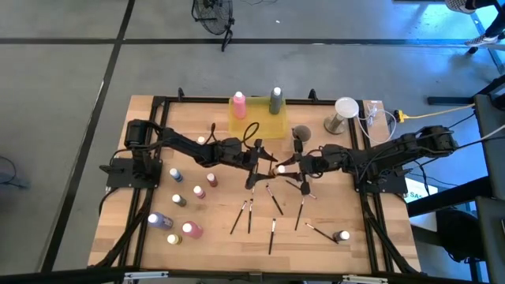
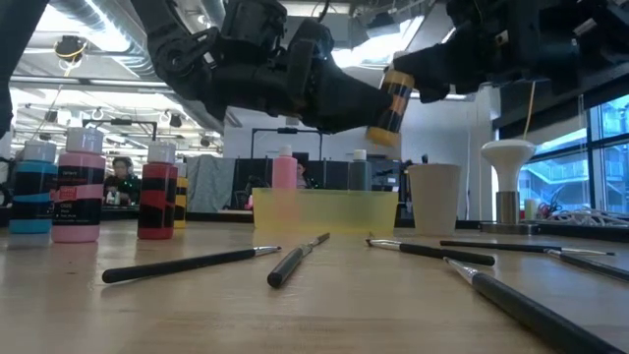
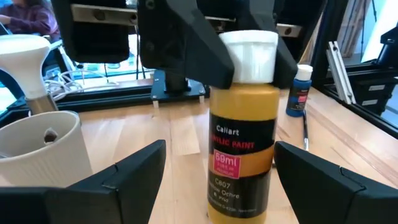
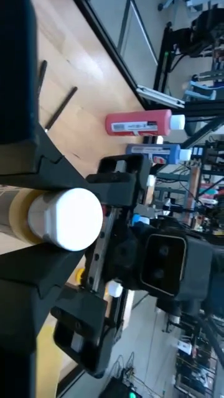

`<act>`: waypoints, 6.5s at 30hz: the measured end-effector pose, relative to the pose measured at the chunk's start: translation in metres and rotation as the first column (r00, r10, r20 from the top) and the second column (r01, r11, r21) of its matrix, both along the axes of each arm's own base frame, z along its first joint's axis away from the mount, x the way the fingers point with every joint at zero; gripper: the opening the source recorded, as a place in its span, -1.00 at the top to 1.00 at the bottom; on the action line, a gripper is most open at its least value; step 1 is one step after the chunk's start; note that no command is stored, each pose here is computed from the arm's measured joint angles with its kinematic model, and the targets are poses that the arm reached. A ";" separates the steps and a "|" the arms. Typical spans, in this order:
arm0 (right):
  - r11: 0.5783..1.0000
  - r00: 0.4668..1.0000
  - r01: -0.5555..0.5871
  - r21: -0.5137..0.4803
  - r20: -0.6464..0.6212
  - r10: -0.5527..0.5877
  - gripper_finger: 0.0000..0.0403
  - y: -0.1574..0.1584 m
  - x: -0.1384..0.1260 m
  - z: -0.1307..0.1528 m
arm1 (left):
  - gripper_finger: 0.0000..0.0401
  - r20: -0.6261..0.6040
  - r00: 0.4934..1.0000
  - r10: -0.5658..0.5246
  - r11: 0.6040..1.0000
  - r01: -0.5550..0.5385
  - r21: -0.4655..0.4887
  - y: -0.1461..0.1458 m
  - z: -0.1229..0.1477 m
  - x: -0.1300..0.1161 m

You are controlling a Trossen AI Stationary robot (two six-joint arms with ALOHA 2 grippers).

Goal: Pick & Place Paint Supplies
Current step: Put the small yellow paint bottle into the yellow bin

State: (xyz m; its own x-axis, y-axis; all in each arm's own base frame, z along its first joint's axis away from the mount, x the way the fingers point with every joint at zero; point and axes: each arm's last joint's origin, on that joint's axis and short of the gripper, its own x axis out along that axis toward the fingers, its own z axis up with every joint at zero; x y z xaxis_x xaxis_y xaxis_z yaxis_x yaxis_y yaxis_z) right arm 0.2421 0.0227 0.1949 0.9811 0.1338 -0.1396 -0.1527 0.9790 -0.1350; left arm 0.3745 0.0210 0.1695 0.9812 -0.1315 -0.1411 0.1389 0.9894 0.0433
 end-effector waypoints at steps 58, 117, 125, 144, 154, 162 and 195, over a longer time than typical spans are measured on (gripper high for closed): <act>1.000 1.000 0.021 -0.016 0.020 -0.021 0.42 -0.001 0.005 0.007 | -0.10 0.065 0.998 -0.003 1.000 0.003 0.006 -0.002 0.006 0.001; 0.990 0.989 0.122 -0.065 0.091 -0.116 0.11 0.028 -0.010 0.025 | 0.27 0.133 0.833 0.537 0.842 -0.519 -0.147 0.121 -0.022 -0.073; 0.990 0.989 0.121 -0.068 0.087 -0.115 0.11 0.028 -0.010 0.024 | 0.27 0.117 0.812 0.571 0.820 -0.558 -0.127 0.129 -0.031 -0.090; 0.990 0.990 0.119 -0.069 0.084 -0.113 0.11 0.028 -0.010 0.024 | 0.27 0.117 0.884 0.452 0.892 -0.446 -0.076 0.163 -0.032 -0.113; 0.990 0.990 0.119 -0.078 0.086 -0.113 0.11 0.028 -0.010 0.024 | 0.27 0.046 0.954 0.296 0.952 -0.291 -0.098 0.187 -0.040 -0.136; 0.989 0.990 0.122 -0.086 0.087 -0.114 0.11 0.027 -0.010 0.024 | 0.27 0.035 0.957 0.287 0.955 -0.283 -0.093 0.189 -0.042 -0.138; 0.983 0.987 0.152 -0.103 0.063 -0.146 0.11 0.020 -0.009 0.021 | 0.28 0.113 0.957 0.267 0.957 -0.249 -0.151 0.193 -0.095 -0.139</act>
State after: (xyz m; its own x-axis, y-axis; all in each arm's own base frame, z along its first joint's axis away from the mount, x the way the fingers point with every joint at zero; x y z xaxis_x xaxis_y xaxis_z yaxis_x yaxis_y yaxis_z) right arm 0.2331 0.0427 0.2161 0.9955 -0.0268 -0.0906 0.0039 0.9697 -0.2443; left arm 0.2352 0.2135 0.0748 0.9927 0.1202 -0.0077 -0.1204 0.9885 -0.0911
